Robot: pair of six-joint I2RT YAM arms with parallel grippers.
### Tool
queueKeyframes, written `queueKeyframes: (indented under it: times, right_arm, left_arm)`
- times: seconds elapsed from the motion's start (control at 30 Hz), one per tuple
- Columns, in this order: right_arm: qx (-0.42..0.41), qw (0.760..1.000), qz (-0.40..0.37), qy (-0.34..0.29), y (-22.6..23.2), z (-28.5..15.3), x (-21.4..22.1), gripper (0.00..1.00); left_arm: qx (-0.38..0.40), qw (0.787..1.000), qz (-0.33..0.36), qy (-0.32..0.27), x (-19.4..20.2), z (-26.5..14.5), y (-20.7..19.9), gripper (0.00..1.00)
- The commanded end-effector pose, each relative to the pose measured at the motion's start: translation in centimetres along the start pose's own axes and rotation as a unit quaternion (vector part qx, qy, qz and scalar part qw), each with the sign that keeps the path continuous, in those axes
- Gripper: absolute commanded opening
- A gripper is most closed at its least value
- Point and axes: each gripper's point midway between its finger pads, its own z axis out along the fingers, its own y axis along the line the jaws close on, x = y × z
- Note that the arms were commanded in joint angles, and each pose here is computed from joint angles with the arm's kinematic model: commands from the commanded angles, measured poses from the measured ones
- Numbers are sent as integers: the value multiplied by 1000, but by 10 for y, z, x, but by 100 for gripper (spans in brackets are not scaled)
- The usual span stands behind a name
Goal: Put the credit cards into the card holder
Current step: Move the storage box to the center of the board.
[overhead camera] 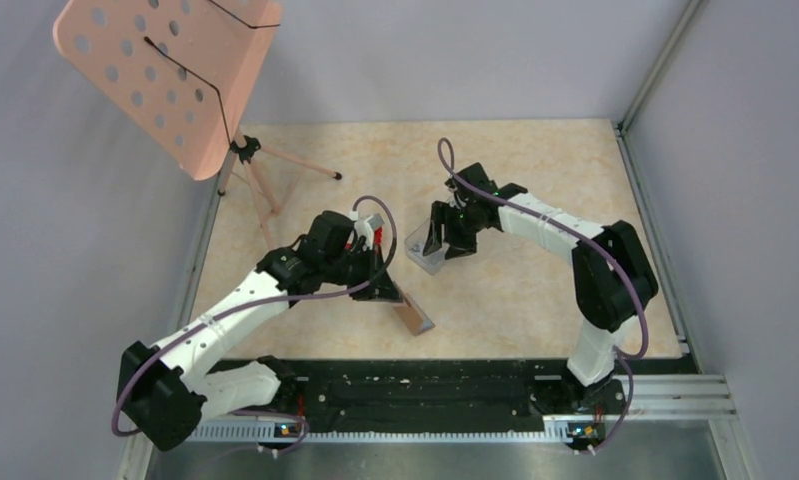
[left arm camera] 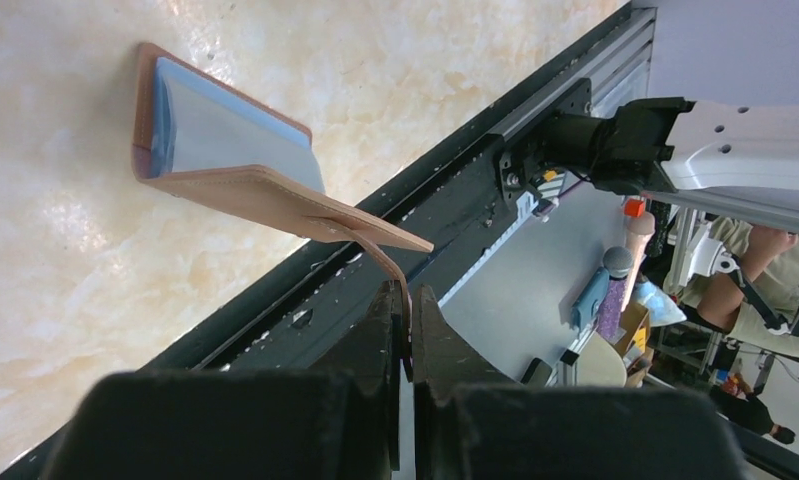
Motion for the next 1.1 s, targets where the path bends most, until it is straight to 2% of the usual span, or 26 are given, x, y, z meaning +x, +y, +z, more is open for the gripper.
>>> queueKeyframes:
  times: [0.0,0.23,0.43,0.6,0.73,0.83,0.9,1.0,1.07]
  right_arm:
    - [-20,998,-34,-55,30,-11,-42,63]
    - [122,977,-107,-139,-13,-69,-100,86]
    - [214,961,-120,-125,-68,-72,-136,87]
    - [217,962,-141,-85,-77,-42,-146,84]
    - [202,967,-143,-58,-79,-15,-148,74]
    - [210,966,-142,-46,-86,-3,-149,59]
    - [209,967,-142,-38,-88,3,-148,53]
    - [211,967,-139,-33,-90,6,-146,38]
    - [223,965,-136,-33,-94,3,-145,23]
  left_arm:
    - [-7,1000,-1,-8,6,-5,5,0]
    - [-23,1000,6,-15,8,-11,10,0]
    - [-27,999,5,-15,6,-9,12,0]
    - [-28,999,-2,-17,3,-7,12,0]
    - [-32,999,-9,-19,1,-4,13,0]
    - [-34,999,-14,-23,-1,-4,13,0]
    - [-36,999,-15,-26,-2,-4,13,0]
    - [-36,999,-17,-29,-4,-4,12,0]
    - [-36,999,-18,-28,-5,-2,12,0]
